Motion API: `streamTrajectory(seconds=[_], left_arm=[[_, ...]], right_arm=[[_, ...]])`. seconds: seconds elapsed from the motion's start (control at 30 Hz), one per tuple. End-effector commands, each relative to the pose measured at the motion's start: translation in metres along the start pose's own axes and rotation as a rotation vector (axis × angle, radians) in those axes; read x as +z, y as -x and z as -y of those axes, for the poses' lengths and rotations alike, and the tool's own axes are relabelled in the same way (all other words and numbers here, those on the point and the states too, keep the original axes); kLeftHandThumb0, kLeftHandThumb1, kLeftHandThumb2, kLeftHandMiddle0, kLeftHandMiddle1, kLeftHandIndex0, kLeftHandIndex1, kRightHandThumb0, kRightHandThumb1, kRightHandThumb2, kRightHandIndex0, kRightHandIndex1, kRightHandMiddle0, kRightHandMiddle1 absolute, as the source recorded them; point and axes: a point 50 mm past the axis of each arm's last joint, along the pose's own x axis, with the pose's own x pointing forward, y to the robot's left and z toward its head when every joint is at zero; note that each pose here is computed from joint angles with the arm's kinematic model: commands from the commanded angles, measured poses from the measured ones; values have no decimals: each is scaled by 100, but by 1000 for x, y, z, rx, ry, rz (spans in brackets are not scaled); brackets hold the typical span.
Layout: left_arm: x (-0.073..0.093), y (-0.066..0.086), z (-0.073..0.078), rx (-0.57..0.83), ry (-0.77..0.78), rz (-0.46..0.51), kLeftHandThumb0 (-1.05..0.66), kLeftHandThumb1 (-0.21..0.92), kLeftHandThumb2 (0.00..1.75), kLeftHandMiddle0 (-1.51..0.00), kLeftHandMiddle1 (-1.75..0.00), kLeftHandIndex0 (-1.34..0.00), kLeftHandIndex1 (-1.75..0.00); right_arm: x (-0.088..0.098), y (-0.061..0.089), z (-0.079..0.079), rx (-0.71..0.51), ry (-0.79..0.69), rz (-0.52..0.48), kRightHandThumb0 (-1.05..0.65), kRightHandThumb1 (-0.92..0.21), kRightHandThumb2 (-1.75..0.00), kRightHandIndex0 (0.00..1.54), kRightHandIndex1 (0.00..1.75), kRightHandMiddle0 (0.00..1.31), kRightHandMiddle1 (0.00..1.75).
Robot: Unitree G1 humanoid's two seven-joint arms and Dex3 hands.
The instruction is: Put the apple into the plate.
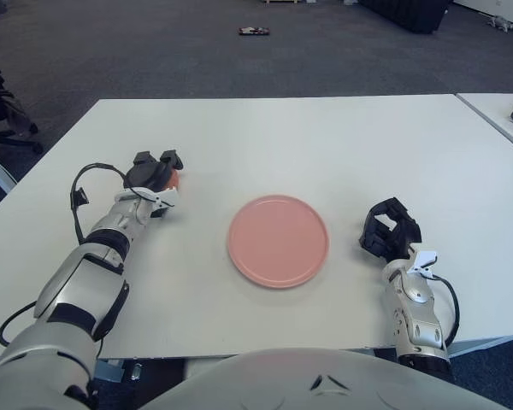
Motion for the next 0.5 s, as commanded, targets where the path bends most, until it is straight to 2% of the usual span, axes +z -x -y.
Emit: streamTrajectory(seconds=[0.0,0.1,0.23,0.4,0.47], left_arm=[[-3,10,23,-96,13,-28,0,-11,174,-99,-157,-71,-175],[-2,9,20,-86,50,-27,0,-11,174,-99,-158,-71,-175],[2,3,7,-61,117,2,0,-11,175,-99,-158,-71,-175],[12,-2,-9,-34,207,64,0,-11,175,-99,-158,-71,-175],[22,-3,-19,-15,291,123,0,-11,175,-99,-158,-70,-175]], right_arm=[[-12,5,4,-18,5,-50,-46,-36,-127,103,175,57,175],[-11,5,4,-15,4,-37,-47,-33,-130,107,175,60,175],[-11,4,5,-8,-7,-37,-48,-32,-132,108,175,61,175],[-12,4,6,-10,-9,-43,-48,-32,-133,109,175,61,175],[-12,3,5,-11,-9,-50,-48,-32,-133,109,175,61,175]])
